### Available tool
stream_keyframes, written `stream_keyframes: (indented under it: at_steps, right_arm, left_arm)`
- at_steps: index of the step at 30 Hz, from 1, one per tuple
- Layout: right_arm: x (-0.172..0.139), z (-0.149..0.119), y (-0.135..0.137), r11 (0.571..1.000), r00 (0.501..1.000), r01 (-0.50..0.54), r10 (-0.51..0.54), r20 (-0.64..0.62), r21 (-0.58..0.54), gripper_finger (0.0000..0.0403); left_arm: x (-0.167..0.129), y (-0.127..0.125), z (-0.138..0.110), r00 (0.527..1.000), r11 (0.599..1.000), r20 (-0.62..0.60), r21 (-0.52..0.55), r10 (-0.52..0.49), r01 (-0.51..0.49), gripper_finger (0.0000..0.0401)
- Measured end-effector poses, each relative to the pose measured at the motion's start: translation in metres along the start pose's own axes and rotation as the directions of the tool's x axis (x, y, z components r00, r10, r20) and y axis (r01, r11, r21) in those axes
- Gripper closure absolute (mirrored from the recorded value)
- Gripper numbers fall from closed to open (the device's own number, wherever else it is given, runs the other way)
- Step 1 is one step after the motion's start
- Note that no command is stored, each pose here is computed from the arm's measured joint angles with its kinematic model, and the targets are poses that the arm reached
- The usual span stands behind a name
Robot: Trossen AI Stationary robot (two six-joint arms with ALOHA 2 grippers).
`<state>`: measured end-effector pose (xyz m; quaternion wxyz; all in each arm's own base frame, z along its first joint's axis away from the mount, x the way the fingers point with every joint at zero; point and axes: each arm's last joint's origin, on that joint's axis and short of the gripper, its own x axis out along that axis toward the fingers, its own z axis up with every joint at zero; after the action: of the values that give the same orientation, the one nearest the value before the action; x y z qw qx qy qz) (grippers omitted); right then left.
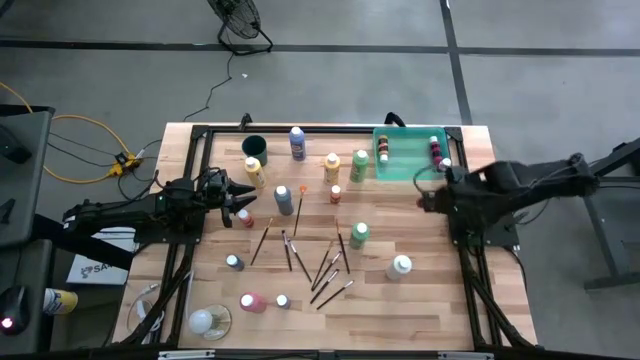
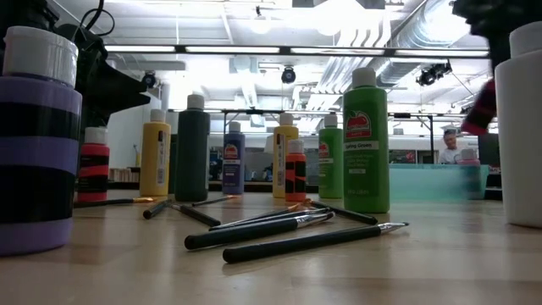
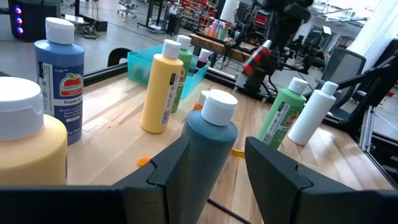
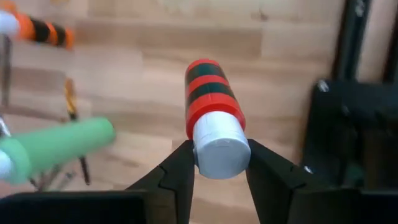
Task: Pick & Place Paint Supplies
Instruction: Put the small red paint bottle into the green bin
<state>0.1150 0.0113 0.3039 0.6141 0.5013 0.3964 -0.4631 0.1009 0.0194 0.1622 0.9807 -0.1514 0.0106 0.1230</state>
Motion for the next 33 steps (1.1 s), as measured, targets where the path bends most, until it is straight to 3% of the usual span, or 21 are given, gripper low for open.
stream_keyframes:
  at_steps: [8, 16, 24, 33]
  right_arm:
    - [0.014, 0.05, 0.018, 0.992, 0.995, -0.075, 0.068, 0.074, 0.103, 0.0284]
    - [0.037, 0.1, 0.028, 0.975, 0.991, -0.075, 0.049, 0.126, 0.208, 0.0283]
    - [0.065, 0.135, 0.018, 0.947, 0.993, 0.073, -0.098, 0.067, 0.314, 0.0282]
    - [0.083, 0.154, -0.003, 0.904, 0.968, 0.249, -0.241, -0.066, 0.349, 0.0281]
  left_arm:
    - [0.0, 0.0, 0.0, 1.0, 1.0, 0.0, 0.0, 0.0, 0.0, 0.0249]
    - [0.0, 0.0, 0.0, 1.0, 1.0, 0.0, 0.0, 0.0, 0.0, 0.0249]
    - [0.0, 0.0, 0.0, 1.0, 1.0, 0.0, 0.0, 0.0, 0.0, 0.0249]
    - [0.0, 0.0, 0.0, 1.0, 1.0, 0.0, 0.0, 0.0, 0.0, 0.0249]
